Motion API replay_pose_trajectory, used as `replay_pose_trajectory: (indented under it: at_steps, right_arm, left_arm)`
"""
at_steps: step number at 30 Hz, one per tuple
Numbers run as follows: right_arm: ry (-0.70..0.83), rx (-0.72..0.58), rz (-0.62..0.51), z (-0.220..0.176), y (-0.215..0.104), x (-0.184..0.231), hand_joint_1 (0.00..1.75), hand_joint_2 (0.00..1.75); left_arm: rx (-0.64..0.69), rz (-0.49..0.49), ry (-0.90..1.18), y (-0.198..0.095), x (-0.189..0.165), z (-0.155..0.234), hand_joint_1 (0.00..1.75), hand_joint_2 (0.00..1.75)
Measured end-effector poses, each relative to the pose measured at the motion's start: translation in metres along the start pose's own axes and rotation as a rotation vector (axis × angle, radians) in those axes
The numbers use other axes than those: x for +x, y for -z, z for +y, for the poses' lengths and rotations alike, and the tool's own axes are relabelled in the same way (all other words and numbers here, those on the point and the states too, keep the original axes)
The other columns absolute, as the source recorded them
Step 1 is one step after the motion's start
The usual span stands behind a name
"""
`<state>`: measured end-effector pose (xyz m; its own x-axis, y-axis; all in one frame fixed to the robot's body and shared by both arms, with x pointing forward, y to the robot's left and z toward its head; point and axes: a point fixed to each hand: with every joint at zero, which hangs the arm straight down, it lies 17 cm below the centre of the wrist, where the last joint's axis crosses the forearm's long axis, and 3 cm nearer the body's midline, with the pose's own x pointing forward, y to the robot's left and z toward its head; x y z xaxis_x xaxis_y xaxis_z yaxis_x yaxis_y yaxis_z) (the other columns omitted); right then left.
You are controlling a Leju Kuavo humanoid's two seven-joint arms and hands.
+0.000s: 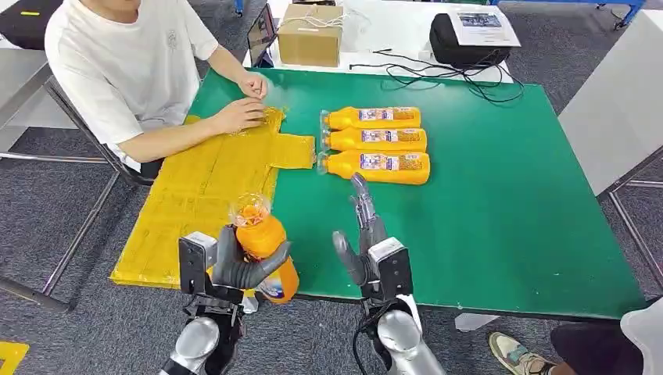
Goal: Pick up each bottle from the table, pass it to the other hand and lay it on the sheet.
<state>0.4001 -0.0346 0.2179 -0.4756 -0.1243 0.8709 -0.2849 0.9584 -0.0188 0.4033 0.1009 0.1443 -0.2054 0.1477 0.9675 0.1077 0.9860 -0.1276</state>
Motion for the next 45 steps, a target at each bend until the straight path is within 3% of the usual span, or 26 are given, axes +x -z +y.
replay_pose_trajectory:
  at_steps: [8, 17, 26, 31, 37, 45]
  right_arm:
    - [-0.011, -0.177, 0.029, -0.042, 0.003, -0.006, 0.00, 0.00]
    - [0.014, -0.218, 0.024, -0.050, 0.007, -0.003, 0.00, 0.00]
    - [0.068, -0.208, 0.017, -0.042, 0.013, 0.002, 0.00, 0.00]
    - [0.098, -0.188, 0.018, -0.037, 0.014, 0.003, 0.00, 0.00]
    - [0.121, -0.154, 0.018, -0.026, 0.016, 0.005, 0.00, 0.00]
    - [0.133, -0.107, 0.047, -0.011, 0.015, -0.003, 0.00, 0.00]
  left_arm:
    - [0.016, -0.083, 0.296, 0.028, 0.020, 0.036, 1.75, 1.75]
    - [0.024, -0.149, 0.637, 0.079, 0.034, 0.073, 1.75, 1.75]
    - [-0.098, -0.193, 0.901, 0.110, 0.038, 0.048, 1.75, 1.75]
    - [-0.298, -0.073, 1.126, 0.101, -0.025, 0.024, 1.75, 1.75]
    - [-0.347, 0.097, 1.256, 0.089, -0.096, 0.055, 1.75, 1.75]
    - [-0.367, 0.244, 1.257, 0.090, -0.129, 0.084, 1.75, 1.75]
